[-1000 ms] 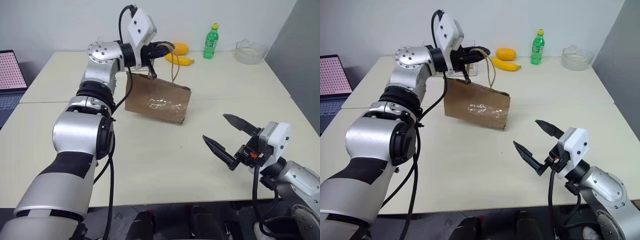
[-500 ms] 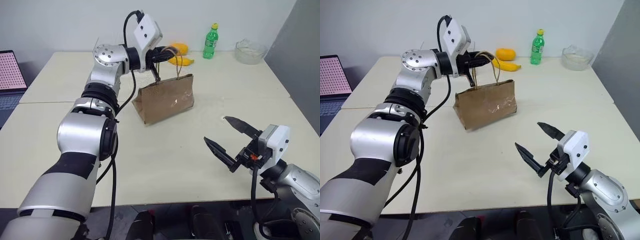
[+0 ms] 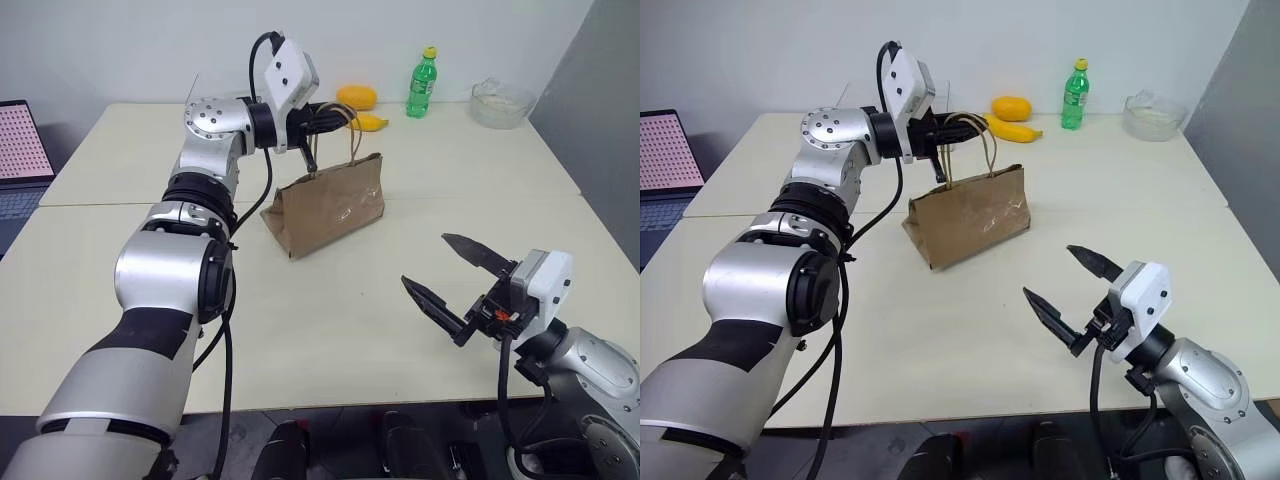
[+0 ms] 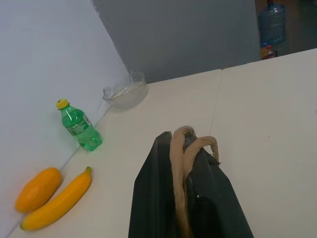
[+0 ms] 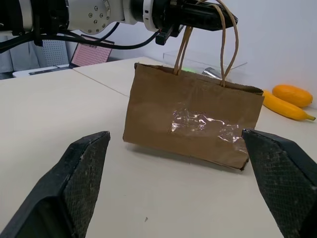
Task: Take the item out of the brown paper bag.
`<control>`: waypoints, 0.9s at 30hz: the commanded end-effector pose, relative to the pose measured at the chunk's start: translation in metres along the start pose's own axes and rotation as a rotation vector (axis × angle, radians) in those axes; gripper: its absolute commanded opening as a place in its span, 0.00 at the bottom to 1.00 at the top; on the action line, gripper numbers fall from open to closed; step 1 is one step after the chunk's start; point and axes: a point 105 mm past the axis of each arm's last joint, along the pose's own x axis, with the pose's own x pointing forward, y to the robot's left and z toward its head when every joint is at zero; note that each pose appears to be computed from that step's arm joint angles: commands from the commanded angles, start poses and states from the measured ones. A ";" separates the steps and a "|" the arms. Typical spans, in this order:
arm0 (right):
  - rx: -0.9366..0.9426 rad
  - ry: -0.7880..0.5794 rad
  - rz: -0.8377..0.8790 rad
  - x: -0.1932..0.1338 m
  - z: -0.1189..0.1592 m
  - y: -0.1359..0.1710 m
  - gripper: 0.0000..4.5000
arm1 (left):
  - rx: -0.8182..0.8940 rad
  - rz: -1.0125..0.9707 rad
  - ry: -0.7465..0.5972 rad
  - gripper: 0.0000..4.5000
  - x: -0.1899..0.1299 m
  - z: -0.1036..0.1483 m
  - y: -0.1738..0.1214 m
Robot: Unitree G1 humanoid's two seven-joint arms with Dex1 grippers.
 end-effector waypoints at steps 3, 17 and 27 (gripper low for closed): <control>-0.030 -0.055 0.030 0.003 0.012 0.007 1.00 | 0.116 0.083 0.011 0.00 -0.003 0.013 0.014; -0.023 -0.004 0.021 0.010 0.004 0.005 1.00 | 0.227 0.198 0.152 0.00 -0.005 -0.008 0.023; -0.038 0.029 -0.029 0.016 -0.002 -0.003 1.00 | 0.286 0.260 0.242 0.00 -0.012 -0.028 0.025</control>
